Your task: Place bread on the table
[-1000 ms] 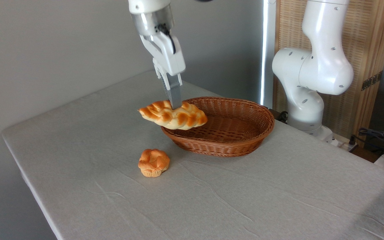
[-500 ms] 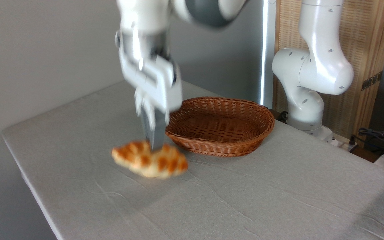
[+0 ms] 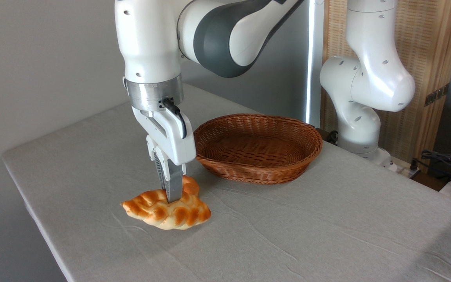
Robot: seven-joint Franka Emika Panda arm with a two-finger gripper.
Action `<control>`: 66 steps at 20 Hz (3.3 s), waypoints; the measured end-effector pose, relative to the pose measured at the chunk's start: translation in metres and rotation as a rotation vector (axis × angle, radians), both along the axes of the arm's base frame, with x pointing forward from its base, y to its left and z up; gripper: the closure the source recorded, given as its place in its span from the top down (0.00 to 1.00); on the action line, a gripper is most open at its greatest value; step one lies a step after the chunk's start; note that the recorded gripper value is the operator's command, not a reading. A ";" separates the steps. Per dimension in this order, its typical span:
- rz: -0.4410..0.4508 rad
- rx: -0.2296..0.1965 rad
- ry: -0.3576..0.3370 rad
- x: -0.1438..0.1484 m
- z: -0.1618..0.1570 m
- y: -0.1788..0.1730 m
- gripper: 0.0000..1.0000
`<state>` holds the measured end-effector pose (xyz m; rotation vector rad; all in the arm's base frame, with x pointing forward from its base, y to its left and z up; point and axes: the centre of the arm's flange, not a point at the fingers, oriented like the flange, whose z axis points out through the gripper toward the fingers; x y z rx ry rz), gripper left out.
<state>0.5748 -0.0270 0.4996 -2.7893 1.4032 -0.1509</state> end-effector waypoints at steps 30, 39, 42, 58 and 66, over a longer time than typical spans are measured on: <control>0.314 -0.107 0.054 -0.044 0.140 0.015 1.00; 0.306 -0.103 0.085 -0.035 0.123 0.009 1.00; 0.296 -0.101 0.086 -0.035 0.123 0.004 1.00; 0.275 -0.026 0.074 -0.035 0.122 -0.001 1.00; 0.278 -0.026 0.075 -0.035 0.122 0.001 1.00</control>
